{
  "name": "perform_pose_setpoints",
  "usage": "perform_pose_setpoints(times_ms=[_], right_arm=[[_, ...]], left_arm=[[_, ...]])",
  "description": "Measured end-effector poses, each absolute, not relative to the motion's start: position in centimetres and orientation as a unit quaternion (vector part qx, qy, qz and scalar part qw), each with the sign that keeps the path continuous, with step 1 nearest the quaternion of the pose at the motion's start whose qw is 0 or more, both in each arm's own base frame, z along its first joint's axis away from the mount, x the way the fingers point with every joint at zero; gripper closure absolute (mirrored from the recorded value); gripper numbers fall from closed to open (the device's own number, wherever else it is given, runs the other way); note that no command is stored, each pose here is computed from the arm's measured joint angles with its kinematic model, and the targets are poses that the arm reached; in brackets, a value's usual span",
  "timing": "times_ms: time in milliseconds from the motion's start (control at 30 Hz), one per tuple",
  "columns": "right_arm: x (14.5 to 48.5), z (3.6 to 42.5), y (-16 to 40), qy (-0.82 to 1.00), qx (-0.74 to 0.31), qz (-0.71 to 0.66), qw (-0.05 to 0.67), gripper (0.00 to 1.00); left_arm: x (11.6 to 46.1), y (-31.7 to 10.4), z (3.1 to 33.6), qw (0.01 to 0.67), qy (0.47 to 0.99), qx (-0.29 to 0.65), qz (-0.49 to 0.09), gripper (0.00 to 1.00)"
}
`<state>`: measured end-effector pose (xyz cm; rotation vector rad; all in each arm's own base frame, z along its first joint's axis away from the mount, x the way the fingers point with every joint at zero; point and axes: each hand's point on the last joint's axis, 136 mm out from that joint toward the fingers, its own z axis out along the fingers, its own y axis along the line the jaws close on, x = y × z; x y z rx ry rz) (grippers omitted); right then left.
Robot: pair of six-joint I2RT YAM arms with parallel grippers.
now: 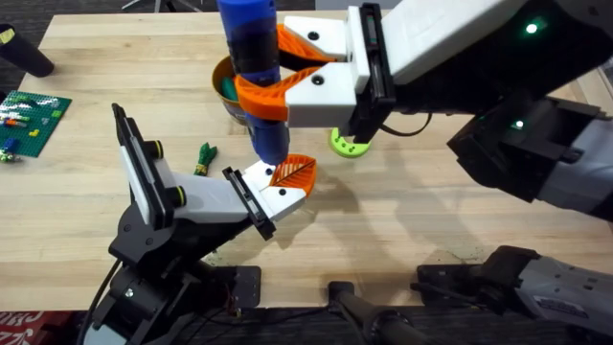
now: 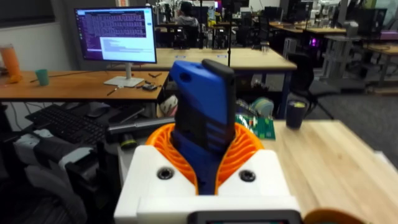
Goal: Pick up the gripper from the table and insert it into the empty holder that is missing its gripper. Then pick up a screw, insert it into the mounting hole, and use the screwdriver to tighten it. Finally, clean up the table by picking up the vegetable and placing it into the bucket.
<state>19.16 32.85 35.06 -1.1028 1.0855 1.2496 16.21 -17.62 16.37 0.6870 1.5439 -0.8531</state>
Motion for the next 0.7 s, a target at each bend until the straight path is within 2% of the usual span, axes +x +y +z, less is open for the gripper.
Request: perform_pose_setpoints(times_ms=[167, 367, 700], right_arm=[[19.4, 33.8, 33.0, 0.474, -0.463, 0.528, 0.531, 0.886], [19.1, 35.5, 32.8, 0.437, -0.466, 0.525, 0.563, 0.887], [19.1, 35.5, 32.8, 0.437, -0.466, 0.525, 0.563, 0.886]], left_arm=[[16.2, -17.6, 16.4, 0.585, 0.661, 0.295, -0.366, 0.988], [16.2, -17.6, 16.4, 0.586, 0.661, 0.295, -0.366, 0.988], [16.2, -17.6, 16.4, 0.585, 0.661, 0.295, -0.366, 0.988]])
